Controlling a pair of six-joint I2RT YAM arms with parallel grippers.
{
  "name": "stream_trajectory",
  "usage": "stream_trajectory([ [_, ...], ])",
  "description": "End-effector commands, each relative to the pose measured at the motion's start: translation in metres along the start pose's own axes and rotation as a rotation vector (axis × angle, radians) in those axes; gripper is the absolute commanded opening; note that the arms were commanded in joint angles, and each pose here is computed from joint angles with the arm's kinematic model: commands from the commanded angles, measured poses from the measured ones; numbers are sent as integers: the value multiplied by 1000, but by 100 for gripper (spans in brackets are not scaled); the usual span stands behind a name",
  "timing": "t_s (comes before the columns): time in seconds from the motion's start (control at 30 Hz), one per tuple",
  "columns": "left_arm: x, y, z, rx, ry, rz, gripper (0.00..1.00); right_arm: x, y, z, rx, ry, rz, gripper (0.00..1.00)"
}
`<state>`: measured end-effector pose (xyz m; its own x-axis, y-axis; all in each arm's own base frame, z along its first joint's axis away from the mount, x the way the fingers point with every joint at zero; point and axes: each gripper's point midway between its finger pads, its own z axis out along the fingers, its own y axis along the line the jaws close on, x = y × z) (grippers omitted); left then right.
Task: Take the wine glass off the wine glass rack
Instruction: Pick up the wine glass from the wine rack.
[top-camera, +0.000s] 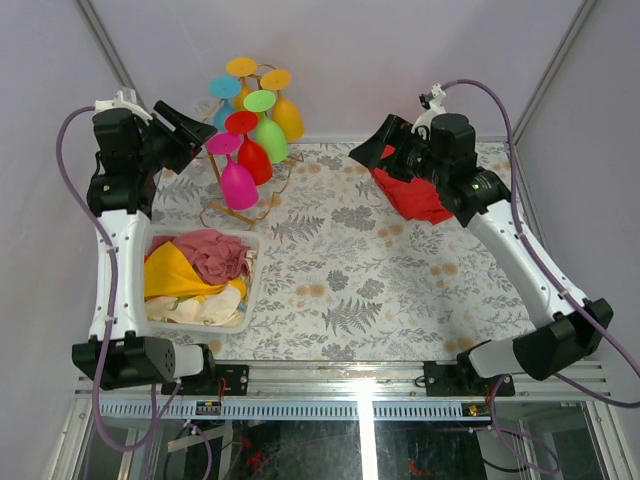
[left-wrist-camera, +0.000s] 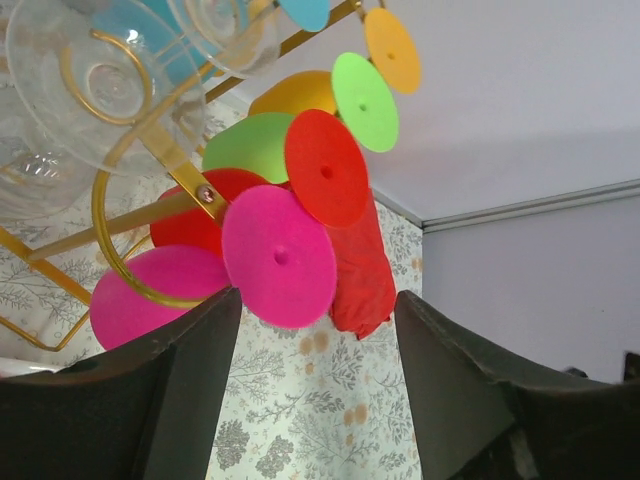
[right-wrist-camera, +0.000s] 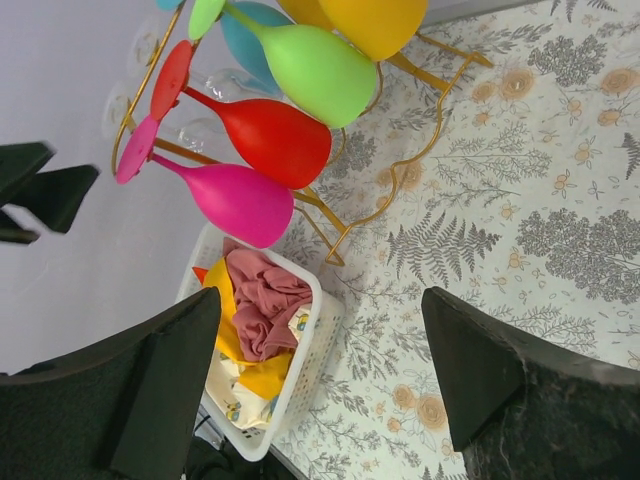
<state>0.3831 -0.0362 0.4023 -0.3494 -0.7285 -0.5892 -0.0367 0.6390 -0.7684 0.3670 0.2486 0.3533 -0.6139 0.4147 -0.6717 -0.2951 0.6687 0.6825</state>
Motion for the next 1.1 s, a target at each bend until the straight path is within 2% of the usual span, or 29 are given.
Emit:
stream_trajectory([
  [0.0, -21, -18, 8, 64, -37, 20, 61, -15, 20, -29, -43, -76, -80, 89],
  [0.53, -16, 6, 14, -26, -17, 68, 63, -11, 15, -32, -29, -68, -91, 91],
  [1.07, -2, 17, 28, -32, 50, 63, 55, -7, 11, -30, -25, -57, -79, 91],
])
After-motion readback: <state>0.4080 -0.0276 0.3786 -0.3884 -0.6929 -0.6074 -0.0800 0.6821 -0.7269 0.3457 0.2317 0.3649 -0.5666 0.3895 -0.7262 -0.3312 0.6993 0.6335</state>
